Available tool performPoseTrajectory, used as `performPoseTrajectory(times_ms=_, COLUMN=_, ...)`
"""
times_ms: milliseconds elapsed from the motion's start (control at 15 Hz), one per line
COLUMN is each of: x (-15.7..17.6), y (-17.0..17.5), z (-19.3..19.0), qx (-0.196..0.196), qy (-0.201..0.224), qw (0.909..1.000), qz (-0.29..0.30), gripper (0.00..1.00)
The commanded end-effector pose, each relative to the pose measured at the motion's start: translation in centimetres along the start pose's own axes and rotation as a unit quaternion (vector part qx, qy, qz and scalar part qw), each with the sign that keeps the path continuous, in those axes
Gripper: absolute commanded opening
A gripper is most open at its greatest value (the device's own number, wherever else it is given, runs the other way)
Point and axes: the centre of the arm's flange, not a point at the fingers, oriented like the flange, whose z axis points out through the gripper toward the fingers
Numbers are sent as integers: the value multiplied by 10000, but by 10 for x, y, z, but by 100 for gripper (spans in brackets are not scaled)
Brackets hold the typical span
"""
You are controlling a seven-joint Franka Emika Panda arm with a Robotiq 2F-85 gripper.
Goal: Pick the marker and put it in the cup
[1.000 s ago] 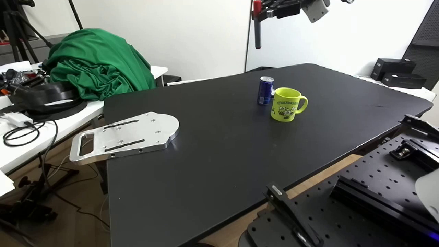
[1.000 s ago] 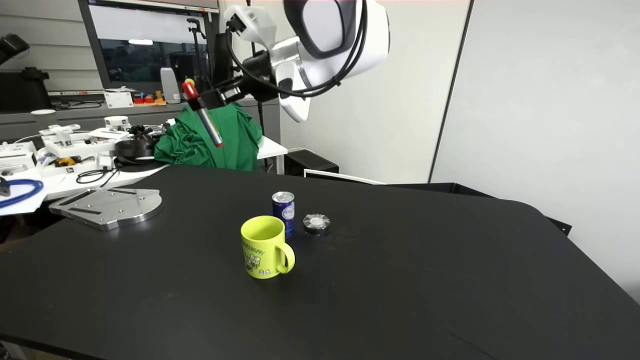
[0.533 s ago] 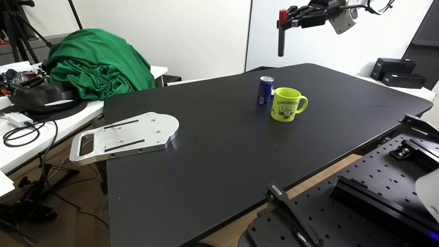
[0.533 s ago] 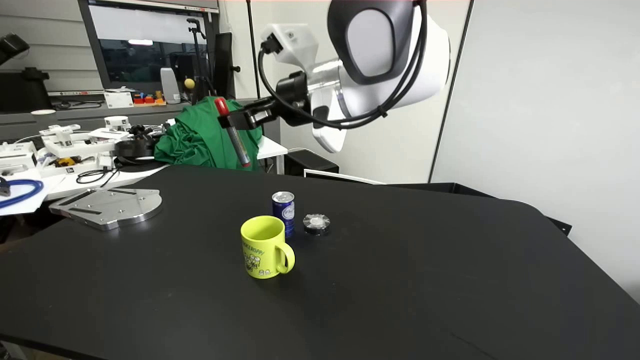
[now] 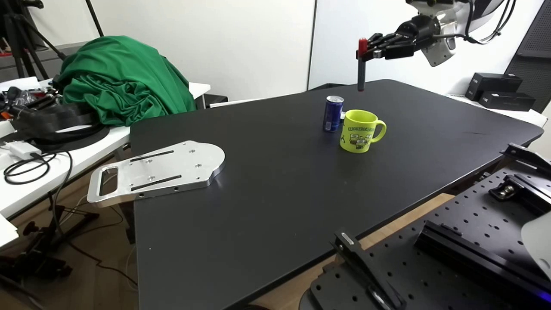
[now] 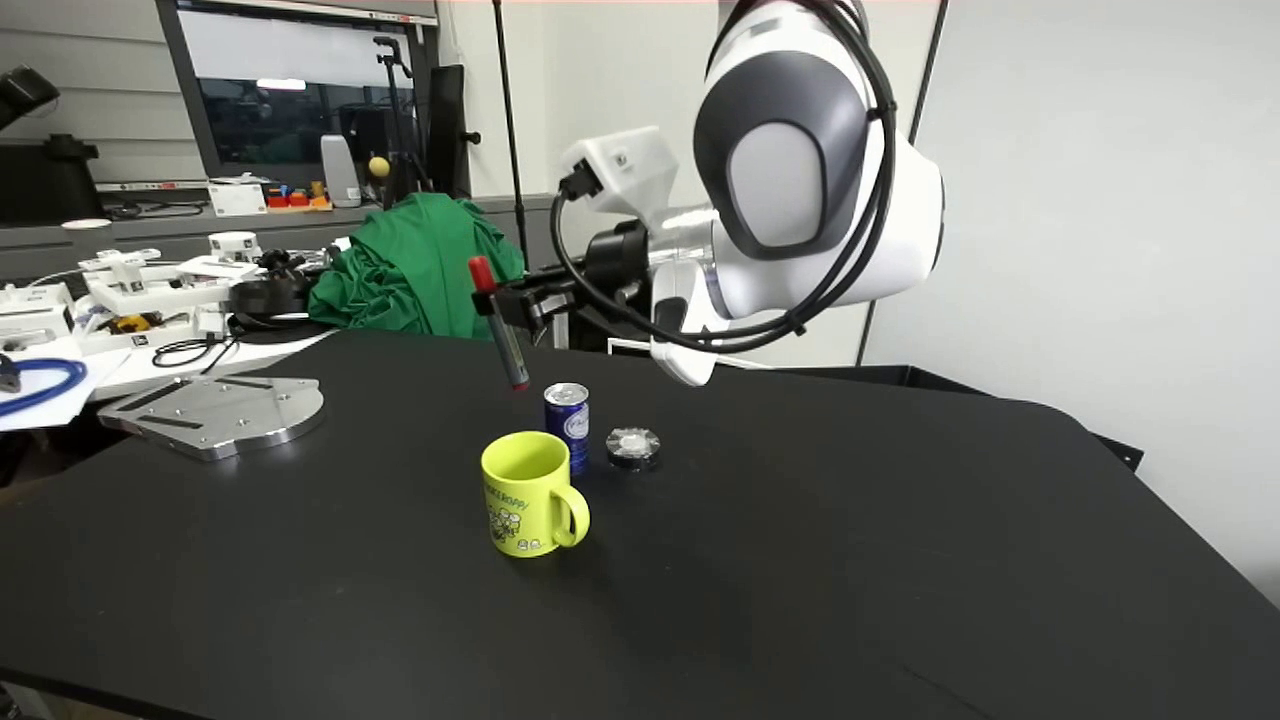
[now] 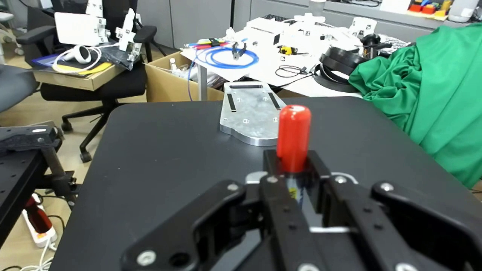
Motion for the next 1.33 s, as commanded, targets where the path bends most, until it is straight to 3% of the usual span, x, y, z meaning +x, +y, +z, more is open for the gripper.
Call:
performPoseTrajectory(times_ms=0, x=23, y=-13, z=-1, qx=146, qy=-39, qw=9999, qz=59, gripper=5)
performPoseTrajectory(times_ms=400, x=50, y=-13, z=6, qx=201, qy=-93, qw=9996, qz=161, gripper=5)
performPoseTrajectory(times_ms=1267, x=107, y=-10, z=14, qx=136, qy=204, qw=9986, qz=472, gripper=5)
